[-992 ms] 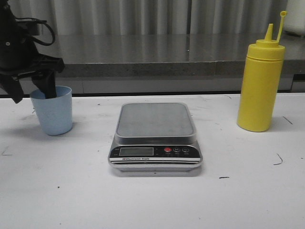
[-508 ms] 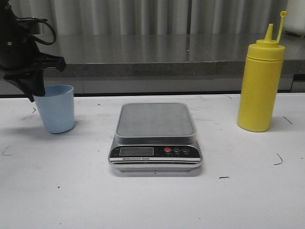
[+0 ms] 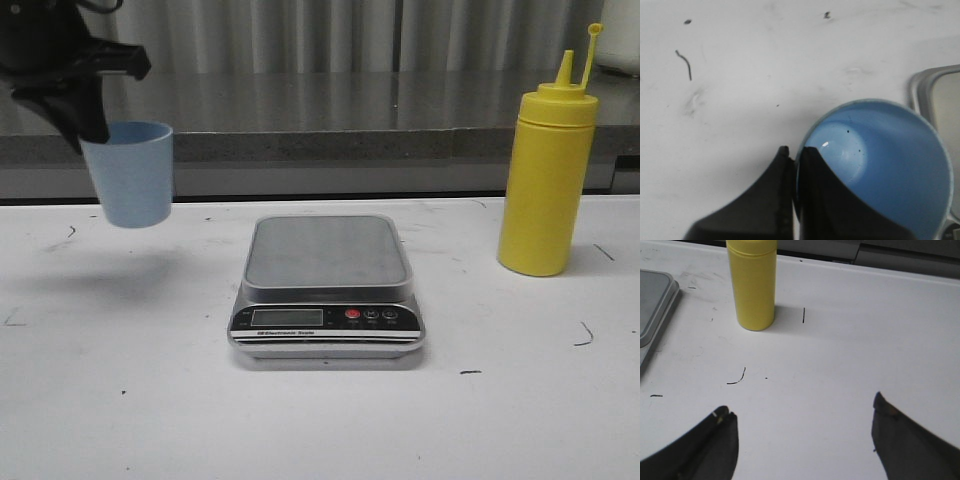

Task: Pour seasoning into cup on scale with both arms
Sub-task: 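Lift the blue cup with the left gripper and set it on the scale, then open the left gripper and raise it away from the cup, then move the right gripper to the yellow squeeze bottle and grasp it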

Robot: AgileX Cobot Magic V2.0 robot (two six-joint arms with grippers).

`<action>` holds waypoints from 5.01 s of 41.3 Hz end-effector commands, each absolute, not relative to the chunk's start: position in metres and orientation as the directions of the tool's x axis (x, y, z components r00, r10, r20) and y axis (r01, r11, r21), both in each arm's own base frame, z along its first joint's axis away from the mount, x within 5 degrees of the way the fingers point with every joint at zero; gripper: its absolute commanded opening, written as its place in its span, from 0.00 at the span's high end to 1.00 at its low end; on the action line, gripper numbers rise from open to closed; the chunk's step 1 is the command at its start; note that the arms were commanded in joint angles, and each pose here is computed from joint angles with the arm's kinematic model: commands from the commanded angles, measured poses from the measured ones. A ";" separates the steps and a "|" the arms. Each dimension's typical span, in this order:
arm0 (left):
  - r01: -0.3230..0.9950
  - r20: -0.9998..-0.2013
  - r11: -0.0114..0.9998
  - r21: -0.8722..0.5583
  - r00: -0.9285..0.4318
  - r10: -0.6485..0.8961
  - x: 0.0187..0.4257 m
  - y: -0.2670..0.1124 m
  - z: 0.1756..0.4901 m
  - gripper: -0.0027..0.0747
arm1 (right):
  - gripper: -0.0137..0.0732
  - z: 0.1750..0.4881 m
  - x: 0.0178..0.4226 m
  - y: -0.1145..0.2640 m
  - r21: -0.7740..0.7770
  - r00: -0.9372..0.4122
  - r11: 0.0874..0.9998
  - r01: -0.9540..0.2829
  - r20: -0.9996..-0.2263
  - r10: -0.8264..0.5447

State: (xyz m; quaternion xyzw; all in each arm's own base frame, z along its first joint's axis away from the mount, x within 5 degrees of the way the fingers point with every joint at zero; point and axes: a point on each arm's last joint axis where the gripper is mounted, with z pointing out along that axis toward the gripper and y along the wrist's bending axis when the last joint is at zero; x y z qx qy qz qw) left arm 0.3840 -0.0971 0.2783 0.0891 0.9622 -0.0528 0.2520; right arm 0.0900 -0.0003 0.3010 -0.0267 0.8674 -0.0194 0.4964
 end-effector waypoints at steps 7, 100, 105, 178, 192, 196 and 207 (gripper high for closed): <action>0.357 -0.631 0.932 -0.070 -0.739 0.236 0.357 -0.154 0.322 0.99 | 0.18 0.315 0.095 -0.001 -0.079 -0.429 0.997 -0.023 -0.900 -0.081; 0.450 -0.799 0.893 0.001 -0.537 0.271 0.283 -0.160 0.405 0.42 | 0.18 0.315 0.096 -0.001 -0.079 -0.423 0.997 -0.023 -0.903 -0.081; 0.421 -0.821 0.907 -0.024 -0.526 0.223 0.257 -0.134 0.401 0.42 | 0.18 0.315 0.096 -0.001 -0.079 -0.423 0.997 -0.023 -0.903 -0.081; 0.340 -0.909 0.936 -0.093 -0.413 0.060 0.075 -0.031 0.338 0.42 | 0.11 0.312 0.204 0.038 0.051 -0.605 0.983 -0.178 -0.793 -0.068; 0.340 -0.909 0.936 -0.093 -0.413 0.060 0.075 -0.031 0.338 0.42 | 0.11 0.245 0.222 0.035 0.048 -0.371 0.991 -0.123 -0.929 -0.001; 0.340 -0.909 0.936 -0.093 -0.413 0.060 0.075 -0.031 0.338 0.42 | 0.11 0.230 0.226 0.034 0.039 -0.315 0.993 -0.111 -0.949 0.003; 0.340 -0.909 0.936 -0.093 -0.413 0.060 0.075 -0.031 0.338 0.42 | 0.11 0.203 0.252 0.036 0.027 -0.249 0.995 -0.092 -0.969 0.003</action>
